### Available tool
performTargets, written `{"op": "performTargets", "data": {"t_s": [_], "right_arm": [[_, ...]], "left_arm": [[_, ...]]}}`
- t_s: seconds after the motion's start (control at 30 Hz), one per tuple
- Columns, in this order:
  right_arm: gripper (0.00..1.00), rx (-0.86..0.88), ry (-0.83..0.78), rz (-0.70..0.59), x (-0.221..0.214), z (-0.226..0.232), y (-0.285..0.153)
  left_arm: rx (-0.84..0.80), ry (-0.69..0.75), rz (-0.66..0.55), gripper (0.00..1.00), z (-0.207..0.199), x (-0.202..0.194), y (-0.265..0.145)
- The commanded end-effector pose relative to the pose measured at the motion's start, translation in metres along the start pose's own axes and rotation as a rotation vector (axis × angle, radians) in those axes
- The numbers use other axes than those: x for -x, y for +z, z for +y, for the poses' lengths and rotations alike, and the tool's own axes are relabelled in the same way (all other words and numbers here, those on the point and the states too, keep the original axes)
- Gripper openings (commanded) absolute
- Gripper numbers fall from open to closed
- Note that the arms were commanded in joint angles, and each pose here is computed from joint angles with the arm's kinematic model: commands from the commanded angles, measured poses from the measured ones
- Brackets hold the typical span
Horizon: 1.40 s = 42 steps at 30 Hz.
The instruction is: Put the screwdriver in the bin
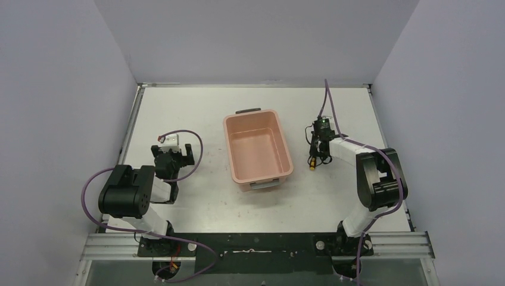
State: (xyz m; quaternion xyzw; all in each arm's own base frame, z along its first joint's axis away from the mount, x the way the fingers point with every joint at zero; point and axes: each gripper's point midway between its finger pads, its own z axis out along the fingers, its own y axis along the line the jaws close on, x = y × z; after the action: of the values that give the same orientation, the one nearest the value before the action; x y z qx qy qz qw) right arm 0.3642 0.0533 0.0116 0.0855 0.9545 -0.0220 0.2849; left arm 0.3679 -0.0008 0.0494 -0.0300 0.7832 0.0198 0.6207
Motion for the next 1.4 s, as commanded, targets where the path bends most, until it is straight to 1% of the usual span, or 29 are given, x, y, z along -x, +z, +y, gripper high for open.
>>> {"op": "performTargets", "data": {"t_s": [0.0, 0.2, 0.37, 0.47, 0.6, 0.73, 0.83, 1.0, 1.1, 1.23, 1.37], "right_arm": [[0.0, -0.028, -0.034, 0.065, -0.02, -0.011, -0.012], [0.0, 0.019, -0.08, -0.02, 0.041, -0.004, -0.078], [0.0, 0.022, -0.106, -0.069, 0.076, -0.009, -0.14], [0.0, 0.024, -0.096, -0.146, 0.102, -0.012, -0.179], [0.0, 0.059, -0.054, -0.29, 0.14, -0.009, -0.238], [0.0, 0.124, -0.039, -0.385, 0.157, 0.012, -0.275], [0.0, 0.203, -0.04, -0.446, 0.162, 0.043, -0.293], [0.0, 0.35, -0.126, -0.5, 0.146, 0.128, -0.31], [0.0, 0.404, -0.202, -0.486, 0.129, 0.176, -0.304], [0.0, 0.409, -0.3, -0.391, 0.098, 0.215, -0.266], [0.0, 0.41, -0.392, -0.28, 0.058, 0.237, -0.217]], "left_arm": [[0.002, -0.004, -0.087, 0.97, 0.001, 0.026, 0.007], [0.002, -0.003, -0.088, 0.97, 0.001, 0.026, 0.007], [0.002, -0.004, -0.086, 0.97, 0.001, 0.026, 0.008], [0.002, -0.004, -0.087, 0.97, 0.001, 0.026, 0.007], [0.002, -0.004, -0.088, 0.97, 0.001, 0.026, 0.007], [0.002, -0.003, -0.086, 0.97, 0.001, 0.026, 0.007], [0.002, -0.003, -0.087, 0.97, 0.001, 0.026, 0.007], [0.002, -0.003, -0.087, 0.97, 0.001, 0.026, 0.007], [0.001, -0.004, -0.088, 0.97, 0.001, 0.026, 0.007], [0.003, -0.003, -0.087, 0.97, 0.001, 0.026, 0.007], [0.001, -0.003, -0.088, 0.97, 0.001, 0.026, 0.008]]}}
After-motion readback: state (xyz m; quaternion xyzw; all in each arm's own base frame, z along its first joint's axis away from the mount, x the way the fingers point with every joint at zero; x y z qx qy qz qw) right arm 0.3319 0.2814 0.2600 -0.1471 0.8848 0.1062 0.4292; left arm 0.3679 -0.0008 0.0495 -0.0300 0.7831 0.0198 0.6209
